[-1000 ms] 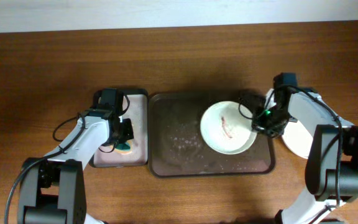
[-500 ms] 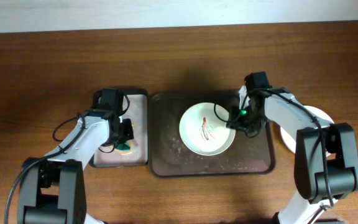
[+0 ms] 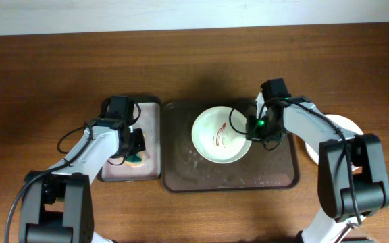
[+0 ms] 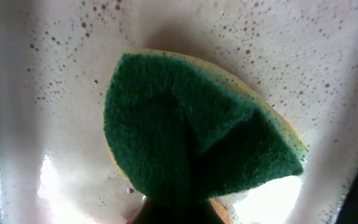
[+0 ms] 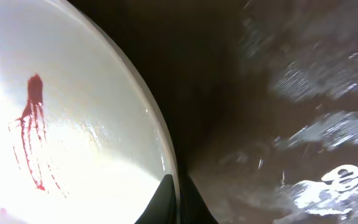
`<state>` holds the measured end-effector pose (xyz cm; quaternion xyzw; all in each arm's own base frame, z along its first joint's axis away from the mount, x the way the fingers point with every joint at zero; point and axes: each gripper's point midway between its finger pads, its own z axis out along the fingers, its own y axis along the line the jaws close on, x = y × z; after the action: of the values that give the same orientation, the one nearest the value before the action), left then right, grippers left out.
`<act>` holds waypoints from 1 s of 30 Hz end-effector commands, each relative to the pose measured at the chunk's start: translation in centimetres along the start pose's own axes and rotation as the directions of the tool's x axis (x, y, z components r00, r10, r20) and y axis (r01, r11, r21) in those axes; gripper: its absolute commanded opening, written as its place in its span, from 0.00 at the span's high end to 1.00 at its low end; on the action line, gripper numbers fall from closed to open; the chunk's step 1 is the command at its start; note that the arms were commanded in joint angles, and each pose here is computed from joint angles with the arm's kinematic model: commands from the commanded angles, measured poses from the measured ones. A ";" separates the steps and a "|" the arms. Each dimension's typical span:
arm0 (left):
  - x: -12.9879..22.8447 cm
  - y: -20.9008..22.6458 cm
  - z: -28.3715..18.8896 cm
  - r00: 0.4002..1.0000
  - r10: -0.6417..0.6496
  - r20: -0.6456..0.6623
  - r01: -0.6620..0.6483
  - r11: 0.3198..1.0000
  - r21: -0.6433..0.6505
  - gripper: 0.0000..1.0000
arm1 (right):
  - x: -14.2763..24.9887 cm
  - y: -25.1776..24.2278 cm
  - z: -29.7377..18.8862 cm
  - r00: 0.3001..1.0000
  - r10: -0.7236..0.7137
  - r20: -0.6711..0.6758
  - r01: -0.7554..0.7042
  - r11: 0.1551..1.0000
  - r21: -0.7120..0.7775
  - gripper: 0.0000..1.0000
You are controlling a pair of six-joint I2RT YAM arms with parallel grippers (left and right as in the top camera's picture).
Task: Clean dirty plates on tray and stack at the side
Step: 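Move the right gripper back and grip the rim of the last plate, then pick up the green sponge with the left gripper and lift it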
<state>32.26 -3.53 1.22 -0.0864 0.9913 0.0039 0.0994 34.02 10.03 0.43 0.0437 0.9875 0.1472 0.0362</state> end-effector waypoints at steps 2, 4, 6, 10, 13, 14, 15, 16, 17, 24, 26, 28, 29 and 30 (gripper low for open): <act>-1.0 -0.4 -0.3 0.999 0.010 0.050 -0.011 1.000 0.025 0.82 | 1.9 -0.4 1.0 0.998 -0.010 -0.055 0.012 0.999 0.037 0.96; -1.5 -0.5 -0.4 0.997 0.008 0.071 -0.010 1.000 0.028 0.69 | 1.9 -0.4 1.0 0.998 -0.010 -0.055 0.012 0.999 0.037 0.96; -2.0 -0.6 -0.4 0.996 0.007 0.089 -0.010 1.000 0.029 0.59 | 1.9 -0.4 1.0 0.998 -0.009 -0.056 0.012 0.999 0.037 0.96; -2.8 -0.7 -0.5 0.992 0.004 0.122 -0.008 0.999 0.031 0.49 | 1.9 -0.4 1.0 0.998 -0.010 -0.055 0.012 0.999 0.037 0.96; -3.7 -0.5 -0.6 0.987 0.001 0.161 -0.003 1.000 0.015 0.48 | 1.9 -0.4 1.0 0.998 -0.009 -0.056 0.011 0.999 0.037 0.96; -4.1 -0.4 -0.7 0.984 0.000 0.178 -0.001 1.000 0.007 0.48 | 2.0 -0.4 1.0 0.998 -0.008 -0.058 0.010 0.999 0.037 0.96; -4.3 -0.3 -0.7 0.982 -0.002 0.190 0.001 1.000 0.002 0.47 | 2.0 -0.4 1.0 0.998 -0.008 -0.059 0.010 0.999 0.038 0.96; -4.5 -0.3 -0.7 0.980 -0.003 0.197 0.002 1.000 0.005 0.47 | 2.0 -0.4 1.0 0.998 -0.008 -0.059 0.010 0.999 0.037 0.96; -4.6 -0.4 -0.7 0.979 -0.003 0.202 0.002 1.000 0.006 0.46 | 2.0 -0.4 1.0 0.998 -0.008 -0.059 0.010 0.999 0.037 0.96; -4.7 -0.5 0.8 0.981 -0.002 0.193 0.001 1.000 0.003 0.41 | 2.0 -0.4 1.0 0.998 -0.008 -0.059 0.010 0.999 0.037 0.96; -4.4 -0.5 1.7 0.984 0.000 0.177 0.000 1.000 0.001 0.41 | 2.0 -0.4 1.0 0.998 -0.008 -0.059 0.010 0.999 0.037 0.96; -4.2 -0.5 2.5 0.987 0.001 0.163 -0.001 1.000 -0.002 0.53 | 2.0 -0.4 1.0 0.998 -0.008 -0.060 0.010 0.999 0.038 0.96; -4.2 -0.5 2.7 0.987 0.002 0.159 -0.001 1.000 -0.003 0.57 | 2.0 -0.4 1.0 0.998 -0.008 -0.061 0.010 0.999 0.038 0.96; -4.1 -0.5 2.7 0.988 0.002 0.157 -0.002 1.000 -0.004 0.64 | 2.1 -0.4 1.0 0.998 -0.008 -0.062 0.010 0.999 0.038 0.96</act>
<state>37.63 -3.53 0.96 -0.0867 0.9763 0.0036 0.1983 33.80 10.24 0.41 0.0409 0.9878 0.1467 0.0326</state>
